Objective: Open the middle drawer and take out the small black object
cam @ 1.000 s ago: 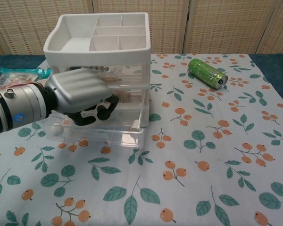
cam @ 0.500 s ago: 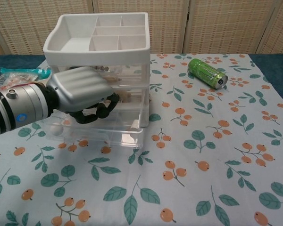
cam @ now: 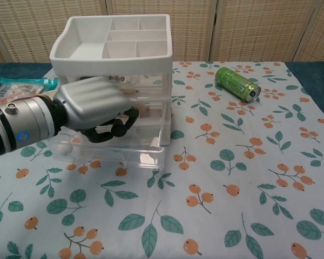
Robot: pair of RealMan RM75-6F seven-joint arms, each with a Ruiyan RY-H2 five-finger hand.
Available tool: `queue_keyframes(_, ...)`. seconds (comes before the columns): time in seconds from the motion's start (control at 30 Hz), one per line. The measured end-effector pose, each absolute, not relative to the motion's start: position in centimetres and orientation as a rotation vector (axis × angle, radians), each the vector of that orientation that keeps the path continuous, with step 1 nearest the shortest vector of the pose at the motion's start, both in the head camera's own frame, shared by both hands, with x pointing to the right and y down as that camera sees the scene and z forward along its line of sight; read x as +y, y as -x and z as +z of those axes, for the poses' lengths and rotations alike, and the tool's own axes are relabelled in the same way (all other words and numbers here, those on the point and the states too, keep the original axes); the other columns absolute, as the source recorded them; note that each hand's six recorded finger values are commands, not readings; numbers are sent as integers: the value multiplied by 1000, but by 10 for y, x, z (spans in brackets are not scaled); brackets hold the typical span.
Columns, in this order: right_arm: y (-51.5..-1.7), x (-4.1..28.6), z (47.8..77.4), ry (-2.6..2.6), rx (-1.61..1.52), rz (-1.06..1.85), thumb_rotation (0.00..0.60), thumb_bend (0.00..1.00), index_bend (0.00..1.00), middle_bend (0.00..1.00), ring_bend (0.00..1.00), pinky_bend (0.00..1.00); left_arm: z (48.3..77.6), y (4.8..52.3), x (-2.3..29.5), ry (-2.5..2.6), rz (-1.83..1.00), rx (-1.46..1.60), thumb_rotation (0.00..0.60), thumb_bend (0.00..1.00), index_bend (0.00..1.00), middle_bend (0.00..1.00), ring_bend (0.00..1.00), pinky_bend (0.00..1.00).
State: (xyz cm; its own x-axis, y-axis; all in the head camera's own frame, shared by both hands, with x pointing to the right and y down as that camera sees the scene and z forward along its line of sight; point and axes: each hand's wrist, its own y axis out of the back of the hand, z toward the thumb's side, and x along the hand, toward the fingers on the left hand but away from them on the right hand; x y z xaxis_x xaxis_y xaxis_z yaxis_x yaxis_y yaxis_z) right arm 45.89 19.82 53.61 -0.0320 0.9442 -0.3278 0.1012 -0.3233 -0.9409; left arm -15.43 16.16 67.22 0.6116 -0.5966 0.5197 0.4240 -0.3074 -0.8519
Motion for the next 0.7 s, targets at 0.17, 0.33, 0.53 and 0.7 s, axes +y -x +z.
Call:
queue_keyframes(0.17, -459, 198, 537, 1505, -1141, 1442, 600, 290, 119, 79, 56, 71, 666, 157, 163, 1590, -1010, 158, 600, 368, 503, 1000, 1000, 1000)
queue_keyframes(0.33, -457, 197, 537, 1510, -1138, 1436, 600, 290, 118, 79, 56, 71, 657, 160, 165, 1591, -999, 165, 600, 368, 503, 1000, 1000, 1000)
queue_keyframes(0.53, -455, 196, 539, 1519, -1133, 1429, 600, 289, 119, 79, 56, 71, 642, 165, 168, 1582, -971, 193, 600, 368, 502, 1000, 1000, 1000)
queue_keyframes(0.7, -452, 196, 539, 1522, -1131, 1422, 600, 290, 119, 79, 56, 71, 627, 166, 172, 1589, -933, 221, 600, 368, 502, 1000, 1000, 1000)
